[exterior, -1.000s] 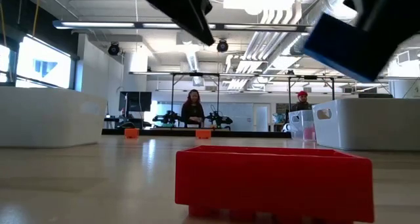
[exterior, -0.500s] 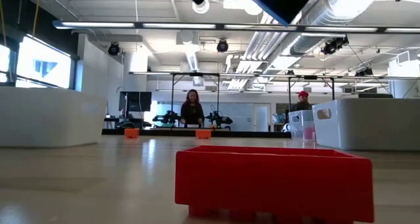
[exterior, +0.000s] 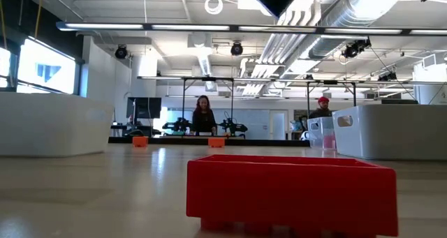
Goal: Sort & place blocks by color
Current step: Put the blue game piece into the white bin
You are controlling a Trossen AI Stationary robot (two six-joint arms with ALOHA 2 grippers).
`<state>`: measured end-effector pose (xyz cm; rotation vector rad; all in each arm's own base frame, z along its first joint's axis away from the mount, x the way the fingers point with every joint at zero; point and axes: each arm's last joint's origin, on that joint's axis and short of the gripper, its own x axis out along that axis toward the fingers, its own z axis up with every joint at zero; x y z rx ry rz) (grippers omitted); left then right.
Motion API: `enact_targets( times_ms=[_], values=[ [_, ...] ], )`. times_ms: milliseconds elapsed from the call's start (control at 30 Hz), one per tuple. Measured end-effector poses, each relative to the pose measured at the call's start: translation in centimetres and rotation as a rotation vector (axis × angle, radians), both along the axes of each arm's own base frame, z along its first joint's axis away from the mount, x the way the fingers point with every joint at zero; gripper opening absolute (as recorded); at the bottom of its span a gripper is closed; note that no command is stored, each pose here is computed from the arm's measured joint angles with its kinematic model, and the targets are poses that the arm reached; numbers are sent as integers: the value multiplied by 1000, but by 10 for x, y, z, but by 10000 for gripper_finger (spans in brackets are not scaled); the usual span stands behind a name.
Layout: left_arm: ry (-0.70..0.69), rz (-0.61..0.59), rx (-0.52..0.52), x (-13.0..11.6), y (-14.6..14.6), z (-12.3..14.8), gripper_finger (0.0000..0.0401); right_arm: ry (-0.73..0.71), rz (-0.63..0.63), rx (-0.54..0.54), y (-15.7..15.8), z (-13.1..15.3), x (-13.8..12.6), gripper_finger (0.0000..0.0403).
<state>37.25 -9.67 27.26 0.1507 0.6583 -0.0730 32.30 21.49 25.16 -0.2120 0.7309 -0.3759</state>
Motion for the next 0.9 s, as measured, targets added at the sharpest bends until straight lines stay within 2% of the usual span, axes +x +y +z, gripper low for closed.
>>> enact_targets(
  times_ms=[200,400,567,700,900],
  values=[
    [0,8,-3,1,2,0,187,-6,24,0,-1,1,4,65],
    [20,6,-14,2,10,-1,126,13,32,-19,-6,1,7,65],
    [43,11,23,1,16,-3,83,30,12,40,-15,0,13,79],
    [79,47,13,-1,19,-6,76,67,25,79,-24,-1,19,100],
    [163,69,13,-7,19,-12,77,91,5,172,-35,-2,26,106]
  ],
)
